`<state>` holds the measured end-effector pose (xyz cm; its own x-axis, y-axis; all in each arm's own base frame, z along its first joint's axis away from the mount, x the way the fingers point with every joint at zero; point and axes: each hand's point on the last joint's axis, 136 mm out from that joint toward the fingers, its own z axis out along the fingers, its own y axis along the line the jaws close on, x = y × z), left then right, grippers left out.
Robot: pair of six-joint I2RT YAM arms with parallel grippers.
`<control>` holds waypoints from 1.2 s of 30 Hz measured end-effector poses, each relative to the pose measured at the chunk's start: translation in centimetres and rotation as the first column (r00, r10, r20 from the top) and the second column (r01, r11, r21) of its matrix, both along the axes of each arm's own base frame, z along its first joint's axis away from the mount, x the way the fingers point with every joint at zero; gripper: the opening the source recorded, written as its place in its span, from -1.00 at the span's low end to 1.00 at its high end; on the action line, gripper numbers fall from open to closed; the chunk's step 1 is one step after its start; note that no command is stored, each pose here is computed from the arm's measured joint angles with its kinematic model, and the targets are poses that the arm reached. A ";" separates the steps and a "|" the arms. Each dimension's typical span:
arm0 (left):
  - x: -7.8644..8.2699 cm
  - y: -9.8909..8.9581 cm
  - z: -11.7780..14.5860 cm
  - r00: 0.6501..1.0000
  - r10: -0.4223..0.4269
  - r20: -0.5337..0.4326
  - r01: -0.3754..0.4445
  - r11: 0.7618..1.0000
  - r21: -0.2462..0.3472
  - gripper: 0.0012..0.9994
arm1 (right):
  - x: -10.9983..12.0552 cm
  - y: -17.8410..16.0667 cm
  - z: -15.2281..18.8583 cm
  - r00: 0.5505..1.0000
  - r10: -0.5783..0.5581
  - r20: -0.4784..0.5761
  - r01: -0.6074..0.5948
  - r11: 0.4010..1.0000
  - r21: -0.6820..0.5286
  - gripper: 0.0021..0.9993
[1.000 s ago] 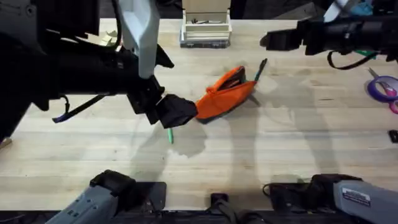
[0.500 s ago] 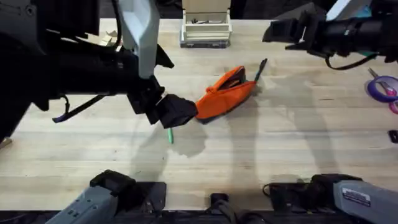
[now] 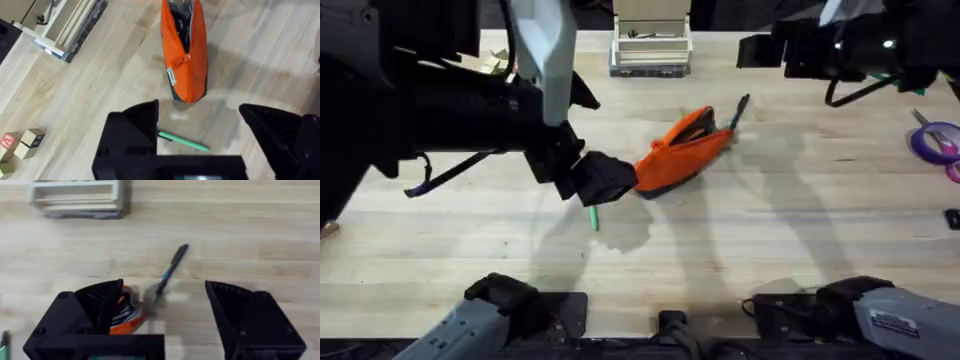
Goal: Unzip the bag, pick up the pens from the table one at a time and place them inside, then zip the bag closed.
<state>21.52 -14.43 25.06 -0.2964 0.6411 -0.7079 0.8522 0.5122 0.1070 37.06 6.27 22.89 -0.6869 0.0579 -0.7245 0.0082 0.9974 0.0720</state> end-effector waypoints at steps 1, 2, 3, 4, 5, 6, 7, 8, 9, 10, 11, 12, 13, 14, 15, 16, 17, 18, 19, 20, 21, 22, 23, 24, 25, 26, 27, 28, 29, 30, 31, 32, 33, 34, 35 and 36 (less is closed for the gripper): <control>0.0 0.0 0.0 1.000 0.000 0.000 0.000 1.000 0.000 0.99 | 0.1 -0.2 0.0 1.000 -0.019 0.005 0.020 1.000 -0.020 1.00; 0.0 0.0 0.0 1.000 0.000 0.000 0.000 1.000 0.000 0.99 | 0.1 -0.4 0.0 0.999 -0.033 0.008 0.033 0.999 -0.035 0.99; 0.0 0.0 0.0 1.000 0.000 0.000 0.000 1.000 0.000 0.99 | 0.2 -0.6 -0.1 0.999 -0.046 0.009 0.047 0.998 -0.046 1.00; 0.0 0.0 0.0 1.000 0.000 0.000 0.000 1.000 0.000 0.99 | 0.3 -0.7 -0.2 0.998 -0.059 0.008 0.060 0.997 -0.054 1.00; 0.0 0.0 0.0 1.000 0.000 0.000 0.000 1.000 0.000 0.99 | 0.4 -0.8 -0.4 0.997 -0.072 0.007 0.072 0.996 -0.059 1.00; 0.0 0.0 0.0 1.000 0.000 0.000 0.000 1.000 0.000 0.99 | 0.5 -0.9 -0.6 0.996 -0.085 0.003 0.085 0.995 -0.061 1.00; 0.0 0.0 0.0 1.000 0.000 0.000 0.000 1.000 0.000 0.99 | 0.6 -1.0 -0.8 0.995 -0.098 -0.002 0.097 0.993 -0.059 1.00; 0.0 0.0 0.0 1.000 0.000 0.000 0.000 1.000 0.000 0.99 | 0.7 -1.1 -1.1 0.993 -0.115 -0.007 0.115 0.992 -0.054 0.99; 0.0 0.0 0.0 1.000 0.000 0.000 0.000 1.000 0.000 0.99 | 0.7 -1.1 -1.3 0.991 -0.133 -0.012 0.132 0.990 -0.045 1.00; 0.0 0.0 0.0 1.000 0.000 0.000 0.000 1.000 0.000 0.99 | 0.8 -1.2 -1.5 0.988 -0.154 -0.017 0.153 0.988 -0.032 1.00; 0.0 0.0 0.0 1.000 0.000 0.000 0.000 1.000 0.000 0.99 | 0.8 -1.2 -1.6 0.985 -0.172 -0.021 0.172 0.985 -0.015 1.00; 0.0 0.0 0.0 1.000 0.000 0.000 0.000 1.000 0.000 0.99 | 0.8 -1.2 -1.8 0.982 -0.188 -0.026 0.188 0.982 0.000 1.00; 0.0 0.0 0.0 1.000 0.000 0.000 0.000 1.000 0.000 0.99 | 0.9 -1.1 -2.0 0.979 -0.204 -0.032 0.204 0.979 0.014 1.00; 0.0 0.0 0.0 1.000 0.000 0.000 0.000 1.000 0.000 0.99 | 1.0 -1.1 -2.2 0.976 -0.216 -0.039 0.217 0.976 0.024 1.00; 0.0 0.0 0.0 1.000 0.000 0.000 0.000 1.000 0.000 0.99 | 1.1 -1.1 -2.6 0.972 -0.228 -0.049 0.230 0.973 0.033 1.00; 0.0 0.0 0.0 1.000 0.000 0.000 0.000 1.000 0.000 0.99 | 1.2 -1.1 -3.1 0.969 -0.237 -0.061 0.240 0.970 0.036 1.00; 0.0 0.0 0.0 1.000 0.000 0.000 0.000 1.000 0.000 0.99 | 1.3 -1.0 -3.7 0.966 -0.247 -0.076 0.251 0.967 0.038 1.00; 0.0 0.0 0.0 1.000 0.000 0.000 0.000 1.000 0.000 0.99 | 1.5 -1.0 -4.3 0.962 -0.256 -0.093 0.261 0.965 0.038 1.00; 0.0 0.0 0.0 1.000 0.000 0.000 0.000 1.000 0.000 0.99 | 1.6 -1.0 -5.0 0.958 -0.265 -0.111 0.270 0.962 0.037 1.00; 0.0 0.0 0.0 1.000 0.000 0.000 0.000 1.000 0.000 0.99 | 1.7 -0.9 -5.8 0.953 -0.273 -0.130 0.279 0.960 0.032 1.00; 0.0 0.0 0.0 1.000 0.000 0.000 0.000 1.000 0.000 0.99 | 1.8 -0.9 -6.5 0.949 -0.279 -0.147 0.286 0.958 0.029 1.00; 0.0 0.0 0.0 1.000 0.000 0.000 0.000 1.000 0.000 0.99 | 1.9 -0.9 -7.2 0.944 -0.285 -0.163 0.293 0.956 0.024 1.00; 0.0 0.0 0.0 1.000 0.000 0.000 0.000 1.000 0.000 0.99 | 2.0 -0.9 -7.8 0.940 -0.291 -0.178 0.298 0.954 0.019 1.00; 0.0 0.0 0.0 1.000 0.000 0.000 0.000 1.000 0.000 0.99 | 2.0 -0.9 -8.5 0.936 -0.295 -0.193 0.303 0.953 0.013 1.00; 0.0 0.0 0.0 1.000 0.000 0.000 0.000 1.000 0.000 0.99 | 2.1 -0.8 -9.1 0.932 -0.299 -0.205 0.307 0.952 0.008 1.00; 0.0 0.0 0.0 1.000 0.000 0.000 0.000 1.000 0.000 0.99 | 2.3 -0.8 -9.6 0.929 -0.302 -0.213 0.311 0.951 0.006 1.00; 0.0 0.0 0.0 1.000 0.000 0.000 0.000 1.000 0.000 0.99 | 2.5 -0.7 -10.1 0.927 -0.305 -0.219 0.314 0.950 0.004 1.00; 0.0 0.0 0.0 1.000 0.000 0.000 0.000 1.000 0.000 0.99 | 2.8 -0.7 -10.6 0.925 -0.308 -0.223 0.316 0.949 0.003 1.00; 0.0 0.0 0.0 1.000 0.000 0.000 0.000 1.000 0.000 0.99 | 3.0 -0.6 -11.1 0.924 -0.308 -0.226 0.317 0.948 0.002 1.00; 0.0 0.0 0.0 1.000 0.000 0.000 0.000 1.000 0.000 0.99 | 3.3 -0.5 -11.6 0.923 -0.310 -0.228 0.319 0.948 0.002 1.00; 0.0 0.0 0.0 1.000 0.000 0.000 0.000 1.000 0.000 0.99 | 3.6 -0.4 -11.9 0.923 -0.311 -0.228 0.320 0.948 0.003 1.00; 0.0 0.0 0.0 1.000 0.000 0.000 0.000 1.000 0.000 0.99 | 3.9 -0.4 -12.3 0.923 -0.311 -0.227 0.321 0.947 0.004 1.00; 0.0 0.0 0.0 1.000 0.000 0.000 0.000 1.000 0.000 0.99 | 4.1 -0.3 -12.6 0.922 -0.313 -0.227 0.322 0.947 0.005 0.99; 0.0 0.0 0.0 1.000 0.000 0.000 0.000 1.000 0.000 0.99 | 4.4 -0.2 -13.0 0.922 -0.313 -0.228 0.322 0.947 0.004 1.00; 0.0 0.0 0.0 1.000 0.000 0.000 0.000 1.000 0.000 0.99 | 4.6 -0.2 -13.4 0.922 -0.313 -0.230 0.322 0.947 0.003 0.99; 0.0 0.0 0.0 1.000 0.000 0.000 0.000 1.000 0.000 0.99 | 4.7 -0.2 -13.7 0.920 -0.314 -0.233 0.323 0.946 0.001 1.00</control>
